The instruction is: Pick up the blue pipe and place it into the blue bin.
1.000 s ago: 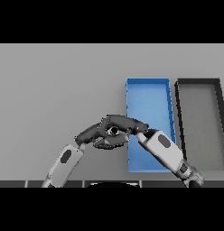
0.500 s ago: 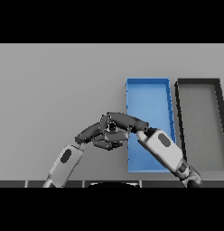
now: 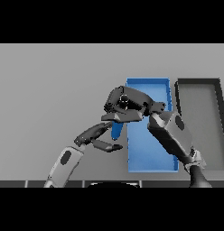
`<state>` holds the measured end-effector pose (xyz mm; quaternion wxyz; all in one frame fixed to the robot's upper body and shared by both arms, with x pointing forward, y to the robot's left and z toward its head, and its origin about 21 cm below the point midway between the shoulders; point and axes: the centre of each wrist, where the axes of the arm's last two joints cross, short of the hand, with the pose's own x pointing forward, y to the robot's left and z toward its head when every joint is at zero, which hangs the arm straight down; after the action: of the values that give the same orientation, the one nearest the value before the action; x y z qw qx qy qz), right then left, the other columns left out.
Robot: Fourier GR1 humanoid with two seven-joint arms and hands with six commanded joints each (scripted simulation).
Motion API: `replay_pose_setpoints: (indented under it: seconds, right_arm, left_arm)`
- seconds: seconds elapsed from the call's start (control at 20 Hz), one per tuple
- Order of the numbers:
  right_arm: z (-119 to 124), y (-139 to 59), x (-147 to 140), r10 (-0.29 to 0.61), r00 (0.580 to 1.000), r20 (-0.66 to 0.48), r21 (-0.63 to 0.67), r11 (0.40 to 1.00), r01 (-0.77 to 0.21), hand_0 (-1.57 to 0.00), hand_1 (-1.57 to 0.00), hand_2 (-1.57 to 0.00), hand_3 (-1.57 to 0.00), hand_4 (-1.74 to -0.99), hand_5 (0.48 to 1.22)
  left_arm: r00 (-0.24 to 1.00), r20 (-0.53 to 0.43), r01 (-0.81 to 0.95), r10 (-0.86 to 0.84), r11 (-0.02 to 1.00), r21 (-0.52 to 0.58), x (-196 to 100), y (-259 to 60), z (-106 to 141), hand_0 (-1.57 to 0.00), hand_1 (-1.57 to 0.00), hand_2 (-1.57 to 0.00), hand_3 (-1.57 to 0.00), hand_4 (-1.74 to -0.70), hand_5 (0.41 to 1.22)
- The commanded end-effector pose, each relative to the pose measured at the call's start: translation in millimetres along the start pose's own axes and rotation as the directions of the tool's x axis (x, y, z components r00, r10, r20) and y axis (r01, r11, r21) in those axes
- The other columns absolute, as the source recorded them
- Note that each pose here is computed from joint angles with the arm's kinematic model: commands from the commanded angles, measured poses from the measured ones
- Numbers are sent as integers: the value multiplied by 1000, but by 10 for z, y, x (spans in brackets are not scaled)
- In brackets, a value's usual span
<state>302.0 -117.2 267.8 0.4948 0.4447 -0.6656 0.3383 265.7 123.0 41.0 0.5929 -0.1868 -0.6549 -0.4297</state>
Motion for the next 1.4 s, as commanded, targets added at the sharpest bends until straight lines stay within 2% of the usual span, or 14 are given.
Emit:
replay_pose_setpoints:
  seconds: [0.0, 0.1, 0.2, 0.3, 0.45, 0.55, 0.7, 0.85, 0.95, 1.15, 1.35]
  right_arm:
    - [-19, -63, 119, -2, 1000, 25, -4, 1000, 2, -1571, -1571, -1571, -1571, -1707, 1141]
    - [-40, -192, 410, 70, 994, 88, -49, 997, -66, -1571, -1571, -1571, -1571, -1720, 1127]
    - [-59, -304, 602, 98, 989, 109, -132, 988, -84, -1571, -1571, -1571, -1571, -1727, 1113]
    - [-62, -500, 721, 145, 985, 93, -250, 961, -118, -1571, -1571, -1571, -1571, -1732, 1117]
    - [148, -864, 697, 155, 988, 11, -423, 896, -136, -1571, -1571, -1571, -1571, -1736, 1135]
    - [300, -1074, 510, 106, 992, -70, -510, 851, -127, -1571, -1571, -1571, -1571, -1738, 1129]
    - [601, -1257, 167, 18, 989, -145, -610, 786, -104, -1571, -1571, -1571, -1571, -1740, 1117]
    - [804, -1212, -160, -72, 965, -252, -661, 741, -117, -1571, -1571, -1571, -1571, -1740, 1121]
    - [911, -1187, -354, -161, 945, -284, -702, 706, -91, -1571, -1571, -1571, -1571, -1741, 1120]
    - [1197, -1147, -775, -307, 869, -387, -752, 651, -106, -1571, -1571, -1571, -1571, -1741, 1122]
    - [1325, -1051, -1117, -368, 799, -475, -735, 666, -130, -1571, -1571, -1571, -1571, -1591, 1114]
  left_arm:
    - [1000, -9, 5, -5, 1000, -1, 5, -35, 2, 0, 0, 0, 0, -917, 503]
    - [1000, 5, 13, -13, 1000, -4, 8, -44, 16, 0, 0, 0, 0, -912, 502]
    - [1000, 11, 15, -15, 1000, 0, 29, -22, 16, 0, 0, 1, 0, -907, 499]
    - [1000, 5, 6, -6, 1000, 0, 8, -19, 41, 1, 1, 1, 1, -906, 492]
    - [1000, 10, 1, -1, 1000, 1, -19, -1, 80, 1, 1, 1, 1, -911, 490]
    - [1000, 8, -4, 4, 1000, 3, -10, 35, 81, 1, 1, 1, 1, -910, 487]
    - [1000, -3, -6, 6, 1000, 10, -20, 8, 72, 1, 1, 1, 1, -898, 489]
    - [1000, -9, -15, 15, 1000, 8, 16, 28, 64, 1, 1, 1, 1, -893, 478]
    - [1000, -1, -11, 11, 1000, 10, 12, 34, 106, 1, 1, 1, 1, -888, 473]
    - [1000, -2, -9, 9, 1000, 8, -5, 19, 74, 1, 1, 1, 1, -881, 463]
    - [1000, -20, -13, 13, 1000, 4, -30, -11, 40, 1, 1, 1, 1, -884, 460]
